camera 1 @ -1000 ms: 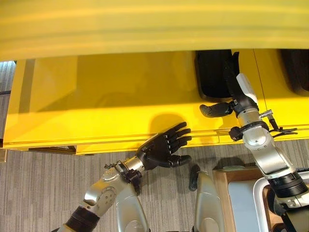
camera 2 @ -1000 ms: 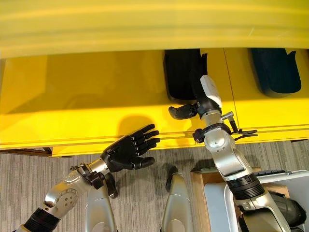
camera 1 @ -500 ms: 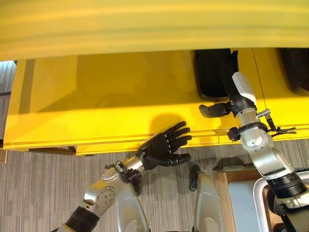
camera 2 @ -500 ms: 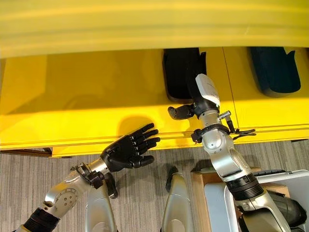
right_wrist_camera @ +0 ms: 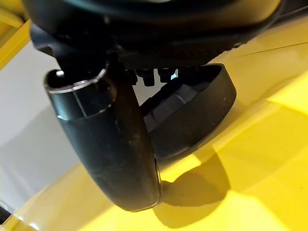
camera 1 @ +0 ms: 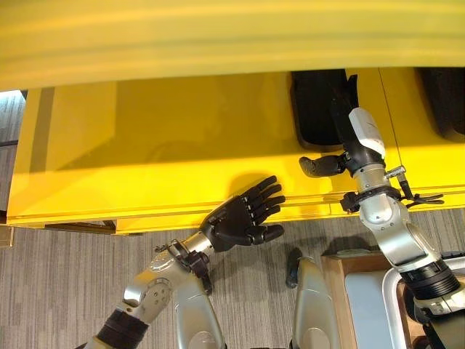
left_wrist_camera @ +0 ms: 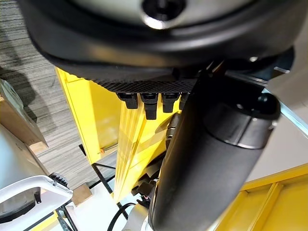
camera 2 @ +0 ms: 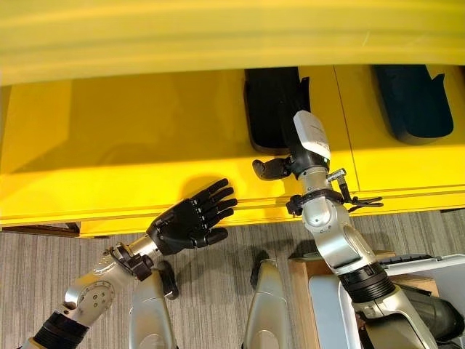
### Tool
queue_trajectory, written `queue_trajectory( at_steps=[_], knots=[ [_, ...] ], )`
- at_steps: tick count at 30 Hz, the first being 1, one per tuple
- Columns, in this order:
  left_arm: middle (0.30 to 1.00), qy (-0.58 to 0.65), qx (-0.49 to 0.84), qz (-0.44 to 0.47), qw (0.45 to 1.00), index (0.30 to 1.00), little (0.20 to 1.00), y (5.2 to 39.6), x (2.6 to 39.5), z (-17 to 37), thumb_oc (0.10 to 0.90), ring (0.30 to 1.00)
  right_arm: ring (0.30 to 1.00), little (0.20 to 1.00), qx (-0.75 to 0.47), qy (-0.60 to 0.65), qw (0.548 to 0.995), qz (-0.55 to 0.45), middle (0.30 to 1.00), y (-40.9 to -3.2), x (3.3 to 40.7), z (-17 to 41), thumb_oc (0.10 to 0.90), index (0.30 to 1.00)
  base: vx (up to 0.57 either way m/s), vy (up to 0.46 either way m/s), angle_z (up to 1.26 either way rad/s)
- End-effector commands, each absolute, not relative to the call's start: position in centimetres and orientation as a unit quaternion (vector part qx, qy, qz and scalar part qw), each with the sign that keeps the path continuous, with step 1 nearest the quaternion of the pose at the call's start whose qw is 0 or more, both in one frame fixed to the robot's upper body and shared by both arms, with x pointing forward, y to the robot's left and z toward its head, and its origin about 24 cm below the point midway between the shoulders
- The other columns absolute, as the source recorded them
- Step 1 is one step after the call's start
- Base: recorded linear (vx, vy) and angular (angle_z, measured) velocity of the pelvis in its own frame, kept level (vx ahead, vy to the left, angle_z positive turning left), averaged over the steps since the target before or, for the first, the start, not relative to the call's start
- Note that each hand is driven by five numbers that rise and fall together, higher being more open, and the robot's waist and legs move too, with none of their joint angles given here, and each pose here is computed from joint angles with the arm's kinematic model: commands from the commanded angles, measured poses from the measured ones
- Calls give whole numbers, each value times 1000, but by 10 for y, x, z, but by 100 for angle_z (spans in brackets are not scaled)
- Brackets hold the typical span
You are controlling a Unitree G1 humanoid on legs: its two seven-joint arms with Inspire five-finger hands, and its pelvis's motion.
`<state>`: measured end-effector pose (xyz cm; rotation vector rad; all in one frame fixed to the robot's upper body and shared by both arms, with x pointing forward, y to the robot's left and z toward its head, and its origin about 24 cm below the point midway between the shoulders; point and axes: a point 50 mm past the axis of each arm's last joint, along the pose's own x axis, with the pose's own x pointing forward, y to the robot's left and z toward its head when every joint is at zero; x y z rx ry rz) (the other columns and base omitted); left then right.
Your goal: Move parts from the plastic box to the shelf.
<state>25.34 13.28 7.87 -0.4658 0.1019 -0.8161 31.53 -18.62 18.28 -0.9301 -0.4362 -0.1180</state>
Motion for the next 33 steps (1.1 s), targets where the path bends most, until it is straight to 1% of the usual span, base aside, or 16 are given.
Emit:
queue_trajectory(
  at_steps=[1, 6, 15, 22, 26, 29, 33],
  knots=[
    [1000, -33, -235, -413, 879, 1000, 1000, 128, 251, 110, 900, 1000, 1000, 1000, -457, -294, 827, -145, 1000, -200, 308, 214, 900, 1000, 0, 0, 0],
    [1000, -24, -247, -414, 876, 1000, 1000, 127, 249, 108, 900, 1000, 1000, 1000, -433, -321, 828, -153, 1000, -197, 301, 218, 900, 1000, 0, 0, 0],
    [1000, -9, -249, -422, 872, 1000, 1000, 121, 247, 104, 900, 1000, 1000, 1000, -408, -365, 818, -177, 1000, -193, 292, 225, 900, 1000, 0, 0, 0],
    [1000, -10, -253, -434, 865, 1000, 1000, 121, 246, 103, 900, 1000, 1000, 1000, -456, -417, 756, -215, 1000, -191, 285, 234, 900, 1000, 11, 9, -2],
    [1000, -10, -257, -430, 865, 1000, 1000, 122, 246, 102, 900, 1000, 1000, 1000, -457, -447, 735, -226, 1000, -189, 279, 237, 900, 1000, 19, 4, -1],
    [1000, -9, -276, -410, 869, 1000, 1000, 123, 248, 102, 900, 1000, 1000, 1000, -449, -458, 732, -230, 1000, -187, 276, 239, 900, 1000, 10, -1, 0],
    [1000, 0, -269, -422, 866, 1000, 1000, 121, 245, 97, 900, 1000, 1000, 1000, -421, -476, 738, -229, 1000, -185, 274, 240, 900, 1000, 0, 0, 0]
  ],
)
